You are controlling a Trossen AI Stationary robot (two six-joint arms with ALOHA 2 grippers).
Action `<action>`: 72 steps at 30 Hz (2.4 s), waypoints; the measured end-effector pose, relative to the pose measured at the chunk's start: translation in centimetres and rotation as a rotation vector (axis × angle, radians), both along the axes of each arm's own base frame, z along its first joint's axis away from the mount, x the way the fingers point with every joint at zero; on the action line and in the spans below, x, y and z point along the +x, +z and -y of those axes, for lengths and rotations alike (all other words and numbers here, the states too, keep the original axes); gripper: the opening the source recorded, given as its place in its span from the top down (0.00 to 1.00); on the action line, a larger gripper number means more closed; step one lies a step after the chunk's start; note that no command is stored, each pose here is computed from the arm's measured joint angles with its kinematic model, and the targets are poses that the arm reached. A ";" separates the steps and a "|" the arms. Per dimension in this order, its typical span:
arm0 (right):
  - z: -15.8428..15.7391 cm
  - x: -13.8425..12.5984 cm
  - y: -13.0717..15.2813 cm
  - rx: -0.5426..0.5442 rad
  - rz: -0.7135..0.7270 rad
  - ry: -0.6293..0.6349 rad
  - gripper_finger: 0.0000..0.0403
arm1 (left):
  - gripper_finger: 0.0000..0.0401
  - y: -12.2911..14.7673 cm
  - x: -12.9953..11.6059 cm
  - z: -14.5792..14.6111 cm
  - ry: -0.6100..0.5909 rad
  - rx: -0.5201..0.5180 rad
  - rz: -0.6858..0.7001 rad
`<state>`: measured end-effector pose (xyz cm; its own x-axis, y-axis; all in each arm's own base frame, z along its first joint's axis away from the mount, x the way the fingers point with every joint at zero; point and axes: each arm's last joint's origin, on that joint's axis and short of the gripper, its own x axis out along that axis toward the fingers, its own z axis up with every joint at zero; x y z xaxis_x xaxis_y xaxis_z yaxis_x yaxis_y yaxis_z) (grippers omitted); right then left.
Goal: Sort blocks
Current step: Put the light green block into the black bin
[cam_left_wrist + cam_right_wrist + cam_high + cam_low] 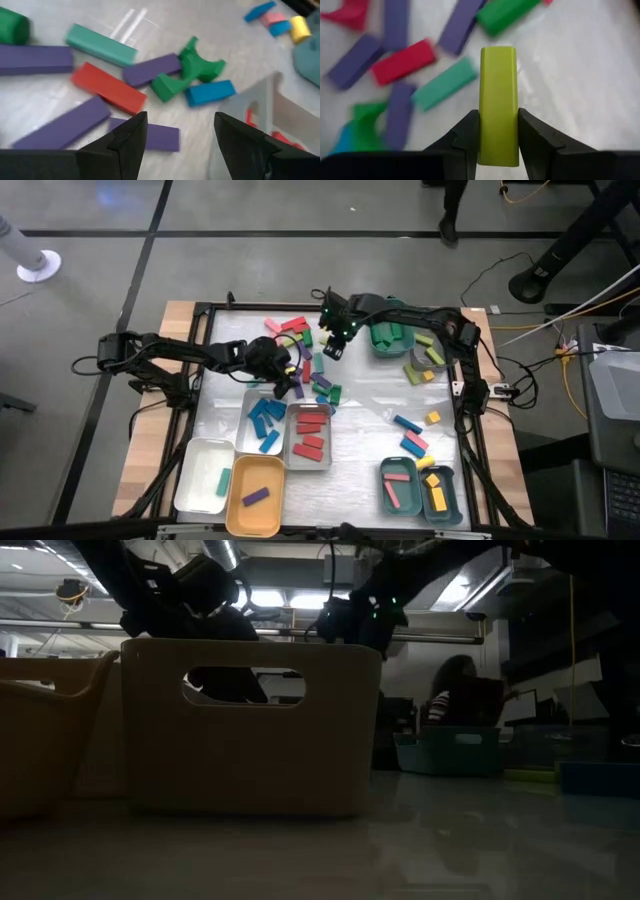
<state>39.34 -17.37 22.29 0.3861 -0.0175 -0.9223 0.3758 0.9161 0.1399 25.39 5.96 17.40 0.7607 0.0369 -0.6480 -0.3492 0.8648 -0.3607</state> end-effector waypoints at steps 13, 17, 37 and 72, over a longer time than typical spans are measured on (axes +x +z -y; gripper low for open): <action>-3.6 -3.3 6.7 0.627 -0.195 0.088 0.71 | 0.46 0.0 0.0 -0.2 0.008 0.075 -0.006; -5.7 -2.8 6.9 0.636 -0.203 0.143 0.71 | 0.46 0.2 0.1 -0.2 0.011 0.078 0.013; -16.5 -1.5 7.3 0.291 -0.329 0.501 0.71 | 0.46 0.2 0.3 0.5 -0.001 0.063 0.017; -4.9 -13.5 10.0 -0.034 -0.451 0.071 0.71 | 0.46 0.6 -0.1 -2.1 0.079 0.099 0.060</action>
